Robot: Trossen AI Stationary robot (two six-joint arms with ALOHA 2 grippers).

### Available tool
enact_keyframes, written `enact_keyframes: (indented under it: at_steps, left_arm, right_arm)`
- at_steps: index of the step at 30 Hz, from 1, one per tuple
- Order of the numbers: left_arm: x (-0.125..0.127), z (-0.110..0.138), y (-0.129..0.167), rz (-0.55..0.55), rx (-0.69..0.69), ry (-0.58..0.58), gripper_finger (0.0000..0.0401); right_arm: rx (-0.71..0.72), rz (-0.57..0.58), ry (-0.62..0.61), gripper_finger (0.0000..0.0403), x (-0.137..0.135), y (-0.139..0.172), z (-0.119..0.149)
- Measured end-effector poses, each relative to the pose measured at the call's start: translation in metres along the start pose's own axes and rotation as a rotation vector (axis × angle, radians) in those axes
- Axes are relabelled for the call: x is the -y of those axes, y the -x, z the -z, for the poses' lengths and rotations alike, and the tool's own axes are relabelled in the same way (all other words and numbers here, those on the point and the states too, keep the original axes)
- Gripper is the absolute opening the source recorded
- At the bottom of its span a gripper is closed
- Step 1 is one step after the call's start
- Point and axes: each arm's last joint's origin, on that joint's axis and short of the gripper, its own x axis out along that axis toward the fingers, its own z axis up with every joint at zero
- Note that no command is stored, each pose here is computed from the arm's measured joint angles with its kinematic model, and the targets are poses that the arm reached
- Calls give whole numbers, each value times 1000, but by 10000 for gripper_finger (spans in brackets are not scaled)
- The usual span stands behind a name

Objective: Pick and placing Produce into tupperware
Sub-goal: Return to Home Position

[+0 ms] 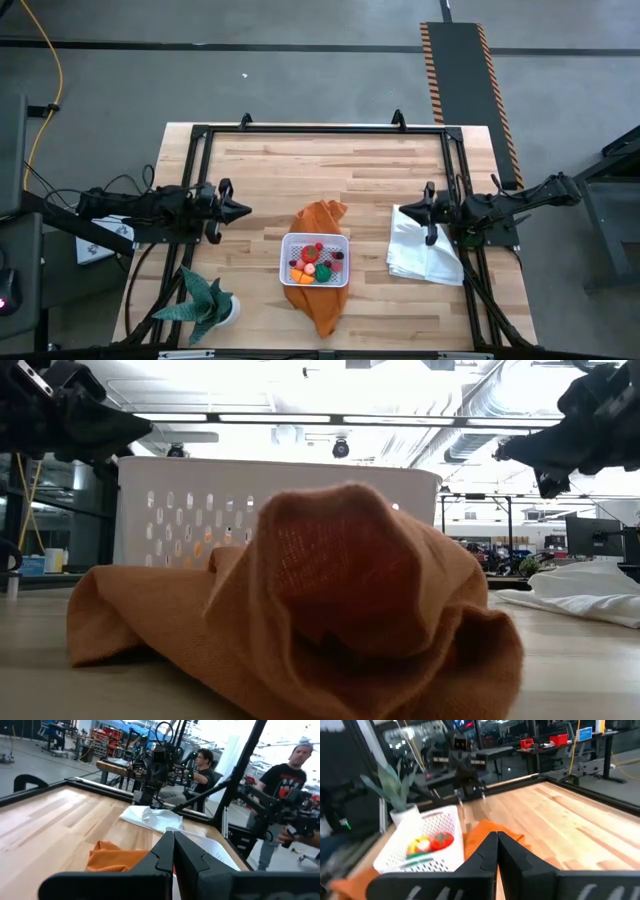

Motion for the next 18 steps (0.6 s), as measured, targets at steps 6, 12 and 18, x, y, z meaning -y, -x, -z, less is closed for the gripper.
enact_keyframes:
  at_steps: [6, 12, 18]
  left_arm:
    - [1, 1, 0, 29, -16, -46, 0]
    - [2, 3, 0, 83, -55, -47, 0]
    - [2, 3, 0, 86, -50, -133, 0]
  right_arm:
    - [-82, 1, 87, 0, 2, 0, 8]
    - [-103, -53, 111, 0, 0, 0, 9]
    - [-111, -81, 117, 0, -1, 1, 10]
